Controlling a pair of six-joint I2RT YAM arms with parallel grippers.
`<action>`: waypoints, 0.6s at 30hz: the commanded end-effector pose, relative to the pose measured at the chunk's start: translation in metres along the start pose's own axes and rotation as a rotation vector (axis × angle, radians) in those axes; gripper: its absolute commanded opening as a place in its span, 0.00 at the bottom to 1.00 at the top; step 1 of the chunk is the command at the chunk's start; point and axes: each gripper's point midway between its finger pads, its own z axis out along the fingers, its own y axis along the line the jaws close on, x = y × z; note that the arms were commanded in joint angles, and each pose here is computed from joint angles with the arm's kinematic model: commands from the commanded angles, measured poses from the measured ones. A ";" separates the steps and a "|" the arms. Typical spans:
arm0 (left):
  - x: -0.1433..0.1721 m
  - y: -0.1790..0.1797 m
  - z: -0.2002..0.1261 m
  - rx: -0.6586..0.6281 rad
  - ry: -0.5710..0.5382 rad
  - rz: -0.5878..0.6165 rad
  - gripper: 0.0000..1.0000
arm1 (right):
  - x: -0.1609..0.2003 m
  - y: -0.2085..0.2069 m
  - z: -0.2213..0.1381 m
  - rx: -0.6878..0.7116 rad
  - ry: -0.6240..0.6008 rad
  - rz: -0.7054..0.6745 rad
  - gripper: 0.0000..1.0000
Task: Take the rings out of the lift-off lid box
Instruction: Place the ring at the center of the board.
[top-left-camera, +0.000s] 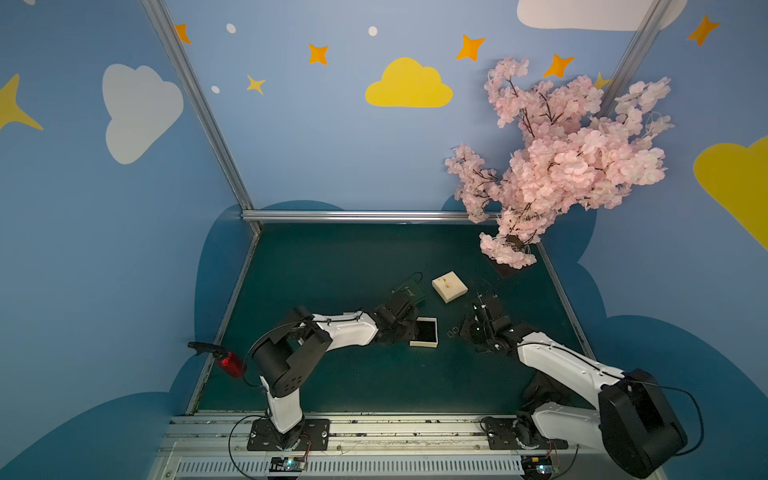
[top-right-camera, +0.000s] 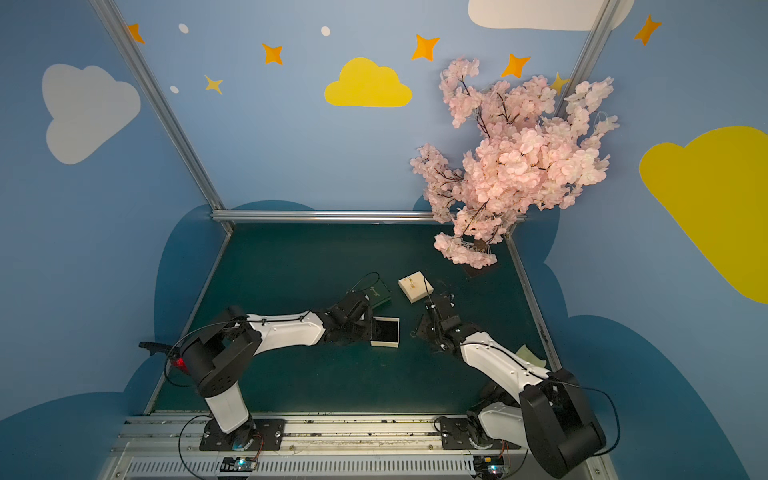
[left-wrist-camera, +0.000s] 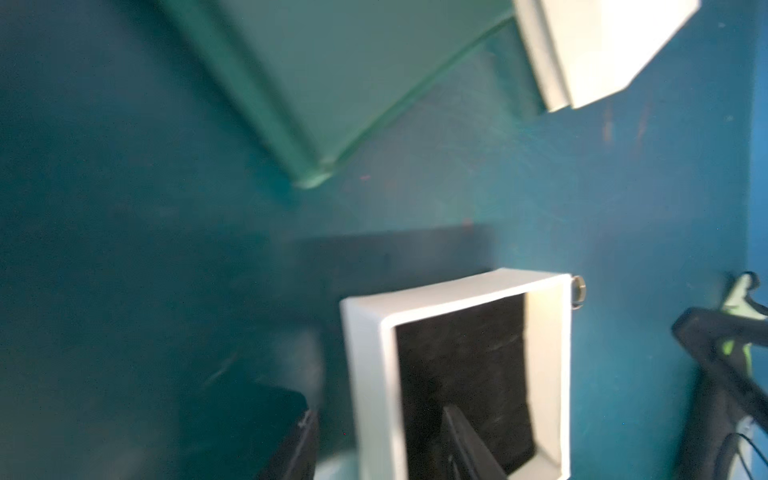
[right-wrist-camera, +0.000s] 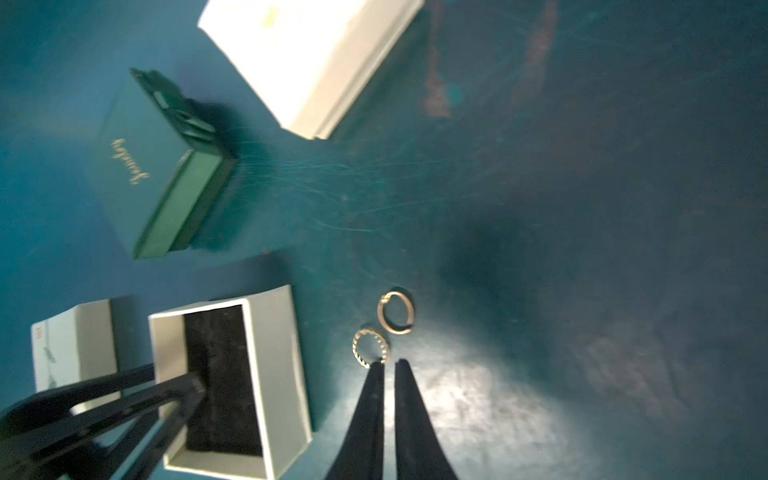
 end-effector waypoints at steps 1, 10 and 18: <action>0.009 0.043 -0.008 -0.155 0.023 -0.002 0.50 | 0.000 -0.005 -0.003 -0.022 0.015 0.003 0.11; -0.005 0.058 -0.043 -0.223 -0.045 0.034 0.52 | -0.003 -0.002 -0.004 -0.072 0.030 -0.015 0.29; -0.033 0.048 -0.095 -0.214 -0.180 0.046 0.85 | 0.006 0.025 -0.009 -0.233 0.059 -0.097 0.77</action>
